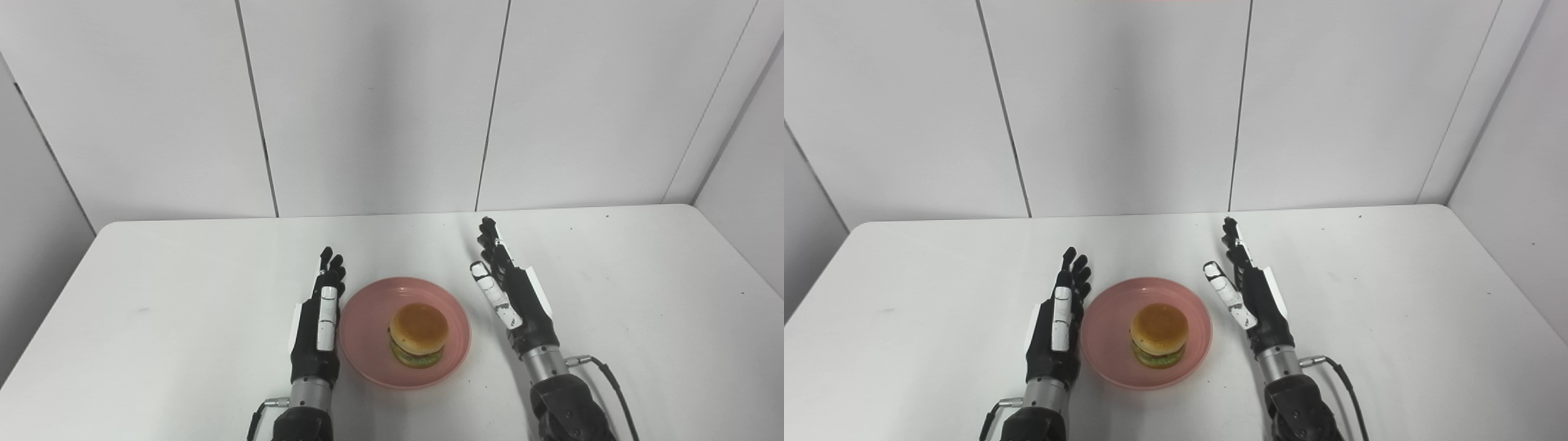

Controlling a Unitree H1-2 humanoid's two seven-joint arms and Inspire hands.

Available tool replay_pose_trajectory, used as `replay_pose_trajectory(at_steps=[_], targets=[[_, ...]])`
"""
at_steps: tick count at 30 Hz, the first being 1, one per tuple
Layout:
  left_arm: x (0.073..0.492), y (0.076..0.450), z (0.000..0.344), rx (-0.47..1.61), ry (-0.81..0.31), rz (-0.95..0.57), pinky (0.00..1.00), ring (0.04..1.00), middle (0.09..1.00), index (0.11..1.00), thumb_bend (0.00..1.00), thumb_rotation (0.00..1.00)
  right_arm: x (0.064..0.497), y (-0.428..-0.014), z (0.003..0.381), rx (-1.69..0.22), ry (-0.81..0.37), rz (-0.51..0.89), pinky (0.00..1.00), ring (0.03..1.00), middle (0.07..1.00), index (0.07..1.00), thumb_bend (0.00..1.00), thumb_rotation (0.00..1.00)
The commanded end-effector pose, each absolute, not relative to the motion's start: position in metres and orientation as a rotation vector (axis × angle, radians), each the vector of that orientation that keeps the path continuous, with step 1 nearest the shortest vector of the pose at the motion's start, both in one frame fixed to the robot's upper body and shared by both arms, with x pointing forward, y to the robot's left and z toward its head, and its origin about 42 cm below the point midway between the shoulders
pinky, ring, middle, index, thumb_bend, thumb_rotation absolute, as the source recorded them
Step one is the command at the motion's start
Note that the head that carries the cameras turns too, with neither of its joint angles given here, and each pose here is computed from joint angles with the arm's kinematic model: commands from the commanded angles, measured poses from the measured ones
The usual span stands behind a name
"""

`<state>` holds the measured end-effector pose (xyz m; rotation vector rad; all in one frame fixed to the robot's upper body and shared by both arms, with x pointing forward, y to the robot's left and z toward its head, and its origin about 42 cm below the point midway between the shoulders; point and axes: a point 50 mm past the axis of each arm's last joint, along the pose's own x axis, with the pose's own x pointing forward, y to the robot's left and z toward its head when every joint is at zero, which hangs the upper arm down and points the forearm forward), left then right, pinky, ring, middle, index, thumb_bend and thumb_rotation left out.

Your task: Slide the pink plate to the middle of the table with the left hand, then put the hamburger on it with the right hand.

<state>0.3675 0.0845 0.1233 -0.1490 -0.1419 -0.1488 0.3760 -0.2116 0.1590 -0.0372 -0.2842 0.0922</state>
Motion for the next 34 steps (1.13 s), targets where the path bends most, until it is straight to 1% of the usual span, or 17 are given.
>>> replay_pose_trajectory(at_steps=[1, 3, 6, 9, 10, 13, 16, 20, 27, 30, 34], targets=[[0.356, 0.094, 0.099, -0.111, -0.076, -0.142, 1.00, 0.992, 0.996, 0.985, 0.75, 1.00, 0.379, -0.206, 0.173, 0.046, -0.314, 0.090, 1.00, 1.000, 1.000, 1.000, 0.64, 0.92], [0.356, 0.093, 0.099, -0.106, -0.080, -0.141, 1.00, 0.993, 0.996, 0.987, 0.75, 1.00, 0.379, -0.205, 0.170, 0.091, -0.310, 0.079, 1.00, 1.000, 1.000, 1.000, 0.64, 0.92], [0.356, 0.093, 0.099, -0.102, -0.086, -0.140, 1.00, 0.999, 1.000, 0.993, 0.73, 1.00, 0.375, -0.203, 0.167, 0.152, -0.296, 0.058, 1.00, 1.000, 1.000, 1.000, 0.67, 0.88], [0.356, 0.092, 0.099, -0.102, -0.083, -0.139, 1.00, 1.000, 1.000, 0.999, 0.72, 1.00, 0.366, -0.200, 0.169, 0.176, -0.258, 0.061, 1.00, 1.000, 1.000, 1.000, 0.65, 0.89], [0.356, 0.092, 0.099, -0.104, -0.083, -0.139, 1.00, 1.000, 1.000, 0.999, 0.72, 1.00, 0.363, -0.200, 0.169, 0.181, -0.248, 0.066, 1.00, 1.000, 1.000, 1.000, 0.62, 0.90], [0.356, 0.093, 0.098, -0.100, -0.076, -0.144, 1.00, 1.000, 1.000, 1.000, 0.73, 1.00, 0.358, -0.201, 0.169, 0.160, -0.216, 0.091, 1.00, 1.000, 1.000, 1.000, 0.60, 0.91], [0.356, 0.092, 0.099, -0.099, -0.081, -0.150, 1.00, 1.000, 1.000, 1.000, 0.73, 1.00, 0.355, -0.200, 0.168, 0.140, -0.208, 0.104, 1.00, 1.000, 1.000, 1.000, 0.56, 0.91], [0.357, 0.092, 0.098, -0.110, -0.074, -0.157, 1.00, 1.000, 1.000, 1.000, 0.73, 1.00, 0.358, -0.200, 0.167, 0.130, -0.205, 0.105, 1.00, 1.000, 1.000, 1.000, 0.57, 0.89], [0.357, 0.093, 0.097, -0.117, -0.069, -0.157, 1.00, 0.998, 1.000, 1.000, 0.73, 1.00, 0.360, -0.200, 0.168, 0.098, -0.199, 0.108, 1.00, 1.000, 1.000, 1.000, 0.60, 0.90], [0.358, 0.095, 0.097, -0.126, -0.057, -0.153, 1.00, 1.000, 1.000, 1.000, 0.75, 1.00, 0.360, -0.198, 0.169, 0.093, -0.202, 0.109, 1.00, 1.000, 1.000, 1.000, 0.58, 0.91], [0.358, 0.096, 0.096, -0.129, -0.052, -0.151, 1.00, 1.000, 0.999, 1.000, 0.76, 1.00, 0.360, -0.197, 0.169, 0.070, -0.196, 0.111, 1.00, 1.000, 1.000, 1.000, 0.57, 0.94]])
